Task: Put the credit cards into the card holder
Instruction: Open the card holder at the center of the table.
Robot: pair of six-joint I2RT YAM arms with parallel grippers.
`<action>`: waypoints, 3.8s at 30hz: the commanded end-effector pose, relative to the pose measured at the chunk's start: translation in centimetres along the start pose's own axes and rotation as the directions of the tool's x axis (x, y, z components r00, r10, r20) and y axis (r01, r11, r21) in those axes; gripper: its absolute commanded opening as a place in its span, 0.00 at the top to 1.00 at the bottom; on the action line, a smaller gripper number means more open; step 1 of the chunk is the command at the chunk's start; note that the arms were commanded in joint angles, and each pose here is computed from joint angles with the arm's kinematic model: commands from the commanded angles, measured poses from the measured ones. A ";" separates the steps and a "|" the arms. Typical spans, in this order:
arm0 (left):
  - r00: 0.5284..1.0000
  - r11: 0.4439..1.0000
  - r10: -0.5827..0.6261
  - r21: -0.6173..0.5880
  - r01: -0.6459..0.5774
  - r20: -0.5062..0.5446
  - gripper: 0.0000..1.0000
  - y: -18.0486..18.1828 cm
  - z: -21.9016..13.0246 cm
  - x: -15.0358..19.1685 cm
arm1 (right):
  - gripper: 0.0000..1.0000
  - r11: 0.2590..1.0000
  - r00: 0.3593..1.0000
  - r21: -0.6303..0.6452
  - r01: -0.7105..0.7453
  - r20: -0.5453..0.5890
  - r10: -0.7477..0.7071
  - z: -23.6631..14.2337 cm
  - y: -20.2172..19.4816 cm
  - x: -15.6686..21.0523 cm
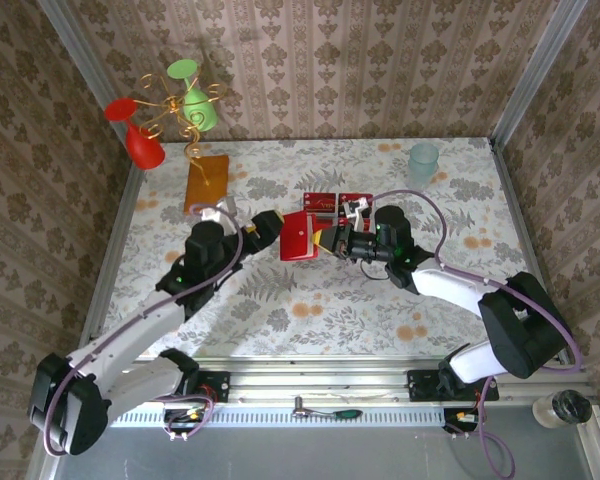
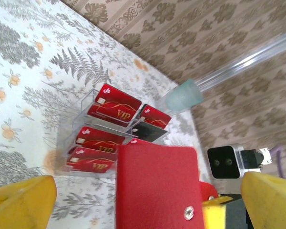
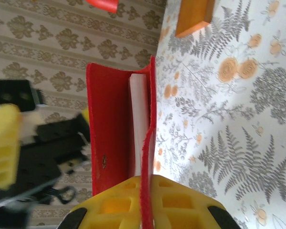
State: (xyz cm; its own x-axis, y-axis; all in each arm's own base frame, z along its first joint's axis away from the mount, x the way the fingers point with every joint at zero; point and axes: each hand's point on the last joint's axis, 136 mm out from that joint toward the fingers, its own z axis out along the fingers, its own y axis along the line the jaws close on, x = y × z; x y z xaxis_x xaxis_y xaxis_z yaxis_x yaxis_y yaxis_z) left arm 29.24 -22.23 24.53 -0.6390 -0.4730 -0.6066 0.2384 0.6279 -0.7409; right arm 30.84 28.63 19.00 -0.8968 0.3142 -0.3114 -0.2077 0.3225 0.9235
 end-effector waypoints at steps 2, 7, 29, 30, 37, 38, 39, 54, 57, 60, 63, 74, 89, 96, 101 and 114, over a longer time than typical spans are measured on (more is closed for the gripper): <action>0.942 0.948 0.225 -0.165 -0.271 -0.250 0.00 1.1 0.4 2.2 | 1.00 1.000 1.000 0.018 0.021 0.003 -0.021 -0.5 -0.4 0.2; 0.852 0.865 0.362 -0.204 -0.458 -0.377 0.00 -0.2 2.1 3.9 | 1.00 0.999 1.000 0.047 0.010 -0.004 -0.010 -0.6 -1.6 0.8; 0.760 0.761 0.417 -0.266 -0.592 -0.498 0.00 2.5 3.6 6.9 | 1.00 0.996 1.000 0.085 -0.005 0.010 0.004 -1.3 -3.1 1.4; 0.763 0.758 0.418 -0.274 -0.592 -0.493 0.00 2.7 3.4 6.7 | 1.00 0.996 1.000 0.086 -0.006 0.012 0.005 -1.3 -3.2 1.4; 0.761 0.743 0.433 -0.287 -0.605 -0.483 0.00 2.9 2.6 6.1 | 1.00 0.996 1.000 0.088 -0.006 0.013 0.005 -1.3 -3.2 1.3; 0.761 0.744 0.435 -0.285 -0.605 -0.480 0.00 2.8 2.7 6.0 | 1.00 0.996 1.000 0.090 -0.006 0.012 0.005 -1.3 -3.2 1.3; 0.759 0.743 0.438 -0.282 -0.607 -0.481 0.00 2.7 2.7 6.0 | 1.00 0.996 1.000 0.090 -0.007 0.012 0.006 -1.3 -3.2 1.3; 0.759 0.693 0.382 -0.380 -0.613 -0.528 0.00 8.7 1.6 7.6 | 1.00 0.992 0.999 0.122 -0.034 0.022 0.032 -1.9 -5.3 2.0; 0.756 0.689 0.369 -0.388 -0.613 -0.540 0.00 10.0 1.7 8.6 | 1.00 0.991 0.999 0.124 -0.047 0.024 0.044 -1.8 -5.9 2.2; 0.752 0.680 0.360 -0.396 -0.616 -0.552 0.00 11.3 1.8 9.4 | 1.00 0.989 0.998 0.133 -0.061 0.030 0.058 -1.6 -6.8 2.4; 0.745 0.666 0.356 -0.406 -0.626 -0.564 0.00 12.3 2.0 9.9 | 1.00 0.987 0.997 0.145 -0.071 0.033 0.067 -1.4 -7.6 2.8; 0.715 0.608 0.336 -0.438 -0.662 -0.613 0.00 15.6 1.9 11.3 | 1.00 0.976 0.995 0.197 -0.089 0.056 0.079 -0.3 -10.6 5.0; 0.708 0.562 0.303 -0.481 -0.673 -0.638 0.00 18.4 0.9 12.1 | 0.56 0.947 0.995 0.307 -0.098 0.034 0.091 -1.0 -12.7 6.4; 0.706 0.553 0.304 -0.485 -0.677 -0.640 0.00 18.9 0.9 12.3 | 0.47 0.891 0.997 0.450 -0.049 0.079 0.014 -4.9 -12.4 5.2; 0.705 0.548 0.304 -0.487 -0.680 -0.641 0.00 19.2 0.9 12.3 | 0.50 0.852 0.998 0.523 0.005 0.052 -0.038 -6.9 -11.1 4.9; 0.706 0.539 0.308 -0.495 -0.682 -0.638 0.00 19.4 0.7 12.2 | 0.65 0.834 0.988 0.534 0.139 -0.135 -0.077 -1.0 -9.9 5.1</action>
State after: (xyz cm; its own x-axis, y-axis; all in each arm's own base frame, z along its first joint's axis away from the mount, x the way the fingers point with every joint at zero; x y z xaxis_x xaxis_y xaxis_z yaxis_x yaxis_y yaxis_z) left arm 26.85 -17.30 3.33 -0.8382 0.2466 -0.4865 0.2151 0.9691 0.1207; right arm 27.77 26.12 9.65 -0.9133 0.1975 -0.3562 -0.0899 0.7554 0.6491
